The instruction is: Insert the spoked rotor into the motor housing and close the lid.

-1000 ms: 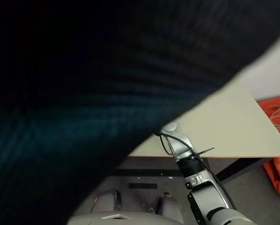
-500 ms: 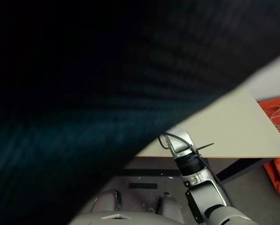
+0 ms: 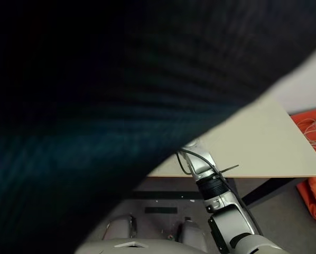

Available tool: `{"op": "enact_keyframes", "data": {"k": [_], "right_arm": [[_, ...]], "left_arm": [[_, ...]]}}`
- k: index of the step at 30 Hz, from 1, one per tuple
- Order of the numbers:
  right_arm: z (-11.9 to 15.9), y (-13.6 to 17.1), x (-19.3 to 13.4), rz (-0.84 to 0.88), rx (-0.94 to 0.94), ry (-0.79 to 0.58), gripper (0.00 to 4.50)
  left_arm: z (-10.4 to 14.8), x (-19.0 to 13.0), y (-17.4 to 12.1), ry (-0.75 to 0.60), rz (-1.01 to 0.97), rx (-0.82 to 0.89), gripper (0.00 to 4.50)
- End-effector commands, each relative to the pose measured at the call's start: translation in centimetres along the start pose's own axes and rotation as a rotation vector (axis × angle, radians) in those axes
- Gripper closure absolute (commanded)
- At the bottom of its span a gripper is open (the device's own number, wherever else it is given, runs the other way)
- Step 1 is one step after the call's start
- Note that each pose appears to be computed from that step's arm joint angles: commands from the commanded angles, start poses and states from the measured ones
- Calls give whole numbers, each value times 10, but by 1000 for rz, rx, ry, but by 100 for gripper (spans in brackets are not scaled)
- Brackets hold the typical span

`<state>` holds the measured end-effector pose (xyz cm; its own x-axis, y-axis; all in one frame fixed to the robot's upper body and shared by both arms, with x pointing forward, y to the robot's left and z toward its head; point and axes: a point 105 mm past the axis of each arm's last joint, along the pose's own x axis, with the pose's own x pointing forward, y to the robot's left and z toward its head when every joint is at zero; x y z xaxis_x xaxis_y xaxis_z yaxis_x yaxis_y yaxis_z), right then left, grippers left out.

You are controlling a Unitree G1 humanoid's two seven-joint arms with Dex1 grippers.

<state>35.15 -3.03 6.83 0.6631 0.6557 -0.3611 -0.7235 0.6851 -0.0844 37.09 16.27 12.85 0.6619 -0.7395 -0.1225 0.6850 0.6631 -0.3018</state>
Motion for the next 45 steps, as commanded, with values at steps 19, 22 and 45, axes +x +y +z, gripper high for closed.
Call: {"op": "enact_keyframes", "data": {"k": [19, 22, 45], "right_arm": [[72, 8, -9, 47, -16, -355, 347], [72, 15, -6, 86, -37, -348, 242], [23, 16, 24, 53, 23, -209, 35]], "left_arm": [[16, 2, -3, -26, -24, 53, 304], [17, -4, 1, -15, -25, 50, 304], [-3, -26, -3, 111, -97, 3, 304]]}}
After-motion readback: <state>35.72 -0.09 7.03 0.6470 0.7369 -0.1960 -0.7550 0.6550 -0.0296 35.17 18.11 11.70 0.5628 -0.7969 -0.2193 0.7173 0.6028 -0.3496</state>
